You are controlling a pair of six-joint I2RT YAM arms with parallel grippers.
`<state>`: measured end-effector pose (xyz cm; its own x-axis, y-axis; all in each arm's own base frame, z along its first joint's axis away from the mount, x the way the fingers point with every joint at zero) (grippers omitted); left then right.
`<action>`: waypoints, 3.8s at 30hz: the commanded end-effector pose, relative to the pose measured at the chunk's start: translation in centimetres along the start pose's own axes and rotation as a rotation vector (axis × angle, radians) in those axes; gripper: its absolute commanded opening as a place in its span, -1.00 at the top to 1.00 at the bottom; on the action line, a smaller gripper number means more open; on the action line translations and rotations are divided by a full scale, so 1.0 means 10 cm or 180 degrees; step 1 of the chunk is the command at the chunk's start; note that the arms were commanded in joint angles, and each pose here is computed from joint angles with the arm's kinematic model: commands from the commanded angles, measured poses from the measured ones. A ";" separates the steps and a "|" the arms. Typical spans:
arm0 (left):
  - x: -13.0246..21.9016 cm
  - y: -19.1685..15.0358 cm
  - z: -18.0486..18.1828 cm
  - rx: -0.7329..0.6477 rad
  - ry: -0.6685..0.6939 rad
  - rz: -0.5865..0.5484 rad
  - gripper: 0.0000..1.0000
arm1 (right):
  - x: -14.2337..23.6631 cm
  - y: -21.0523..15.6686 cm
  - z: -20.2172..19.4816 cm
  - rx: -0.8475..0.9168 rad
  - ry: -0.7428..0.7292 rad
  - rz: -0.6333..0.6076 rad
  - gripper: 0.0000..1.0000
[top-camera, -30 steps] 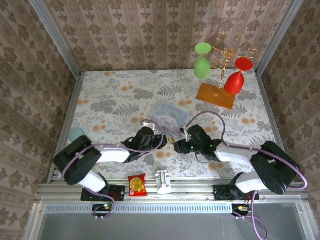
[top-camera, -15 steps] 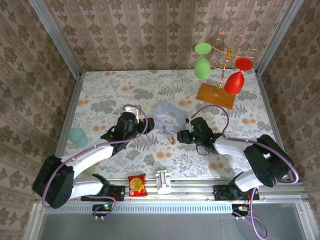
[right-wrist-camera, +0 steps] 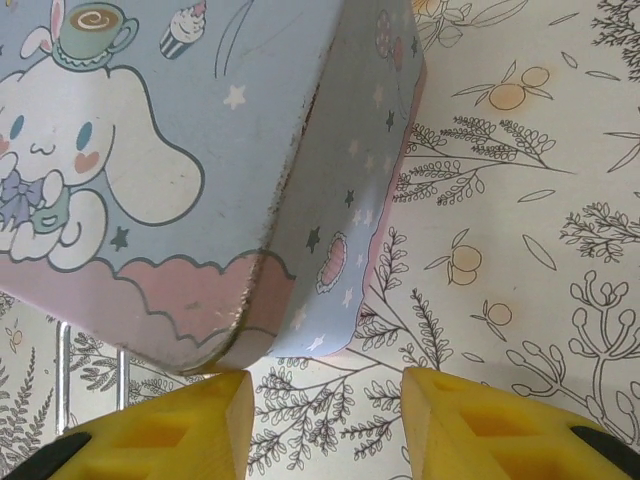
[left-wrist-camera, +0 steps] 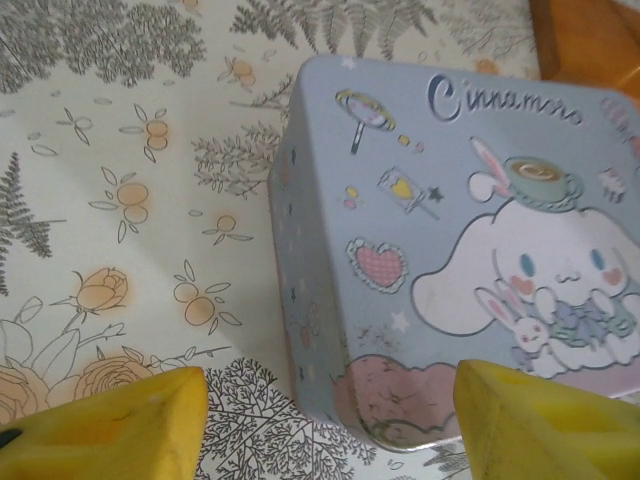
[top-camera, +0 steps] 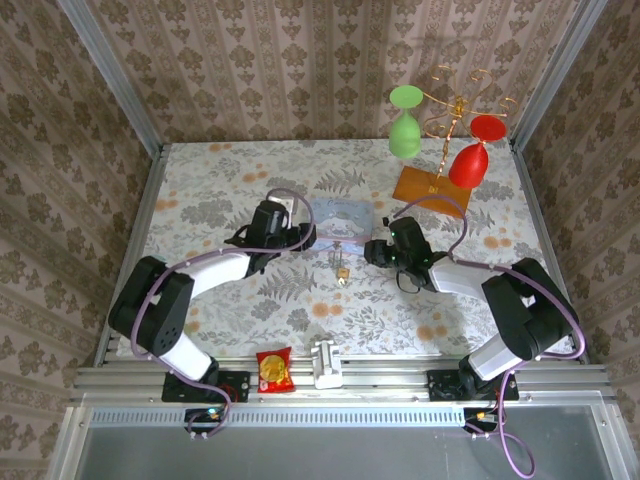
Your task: Unlock the padlock with the key
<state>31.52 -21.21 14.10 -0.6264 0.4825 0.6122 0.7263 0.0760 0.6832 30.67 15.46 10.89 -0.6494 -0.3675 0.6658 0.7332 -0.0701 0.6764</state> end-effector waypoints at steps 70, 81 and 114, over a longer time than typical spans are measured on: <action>0.46 -0.79 -0.27 0.0243 -0.0502 0.0072 -0.14 | -0.53 -0.23 0.54 -0.0170 0.0892 0.0318 0.70; 0.49 -0.61 -0.36 0.0023 -0.0478 -0.0009 -0.14 | -0.44 -0.27 0.46 -0.0490 0.0754 0.0203 0.87; -0.62 -0.47 -0.41 -0.1522 0.0104 0.0693 0.21 | -0.29 -0.60 0.48 -0.2252 -0.0304 -0.1067 1.00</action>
<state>32.69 -30.24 13.91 -0.5857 0.5182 0.6232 0.5317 -0.3347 0.7780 27.32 22.88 7.13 -0.8156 -0.2962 0.4970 0.5477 -0.6724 0.4980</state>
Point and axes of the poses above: each hand's point on the last joint's axis, 136 mm out from that joint toward the fingers, its own x axis back along the fingers, its own z axis along the line the jaws close on, y = z × x, the point moved 7 cm from there along x, back along the fingers, and after that the axes turned 5 degrees about x, right-handed, at the moved point
